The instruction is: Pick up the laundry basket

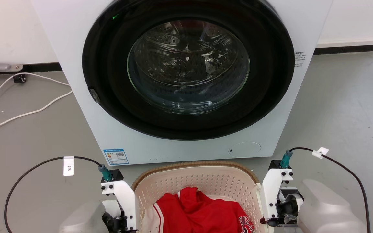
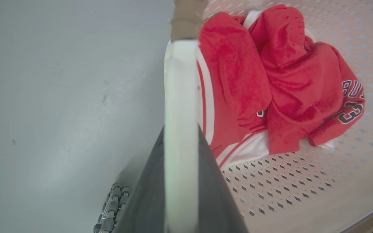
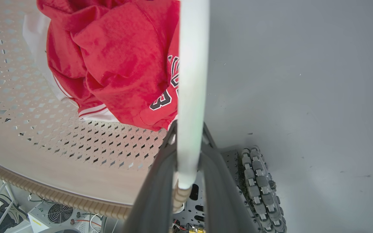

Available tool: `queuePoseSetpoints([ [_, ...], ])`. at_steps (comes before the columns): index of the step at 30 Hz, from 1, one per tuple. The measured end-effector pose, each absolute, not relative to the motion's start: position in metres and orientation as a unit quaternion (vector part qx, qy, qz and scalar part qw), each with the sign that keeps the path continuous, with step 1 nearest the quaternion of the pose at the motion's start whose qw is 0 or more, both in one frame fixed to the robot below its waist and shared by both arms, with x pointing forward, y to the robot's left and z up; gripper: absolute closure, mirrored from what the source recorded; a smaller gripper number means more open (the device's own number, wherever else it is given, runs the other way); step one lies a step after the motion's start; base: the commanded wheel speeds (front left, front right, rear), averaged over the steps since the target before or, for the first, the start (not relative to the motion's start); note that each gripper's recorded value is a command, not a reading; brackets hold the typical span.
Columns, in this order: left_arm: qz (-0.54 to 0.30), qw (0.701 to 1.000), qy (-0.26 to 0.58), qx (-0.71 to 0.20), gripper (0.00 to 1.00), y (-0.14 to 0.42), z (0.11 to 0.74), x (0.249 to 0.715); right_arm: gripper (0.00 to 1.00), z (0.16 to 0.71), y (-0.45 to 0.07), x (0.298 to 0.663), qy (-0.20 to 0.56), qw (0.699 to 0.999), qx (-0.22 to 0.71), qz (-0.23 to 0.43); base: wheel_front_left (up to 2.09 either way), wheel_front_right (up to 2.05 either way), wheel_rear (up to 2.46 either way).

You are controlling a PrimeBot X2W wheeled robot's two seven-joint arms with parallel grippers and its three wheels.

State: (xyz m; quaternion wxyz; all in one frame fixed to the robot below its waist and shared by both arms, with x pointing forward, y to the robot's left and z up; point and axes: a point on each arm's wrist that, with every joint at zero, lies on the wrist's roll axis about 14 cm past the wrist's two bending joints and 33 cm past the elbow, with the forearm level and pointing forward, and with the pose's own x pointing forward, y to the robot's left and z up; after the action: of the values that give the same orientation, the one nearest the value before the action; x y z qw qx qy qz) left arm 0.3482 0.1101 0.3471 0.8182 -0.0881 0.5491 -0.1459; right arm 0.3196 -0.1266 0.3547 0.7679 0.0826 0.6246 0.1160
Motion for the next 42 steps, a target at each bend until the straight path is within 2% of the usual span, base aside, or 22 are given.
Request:
queuePoseSetpoints([
  [42, -0.145, 0.819, 0.549, -0.087, 1.0, 0.1099, 0.3462, 0.3477, 1.0, 0.3542, -0.127, 0.3181, 0.626, 0.766, 0.086, 0.115, 0.0, 0.0, 0.0],
])
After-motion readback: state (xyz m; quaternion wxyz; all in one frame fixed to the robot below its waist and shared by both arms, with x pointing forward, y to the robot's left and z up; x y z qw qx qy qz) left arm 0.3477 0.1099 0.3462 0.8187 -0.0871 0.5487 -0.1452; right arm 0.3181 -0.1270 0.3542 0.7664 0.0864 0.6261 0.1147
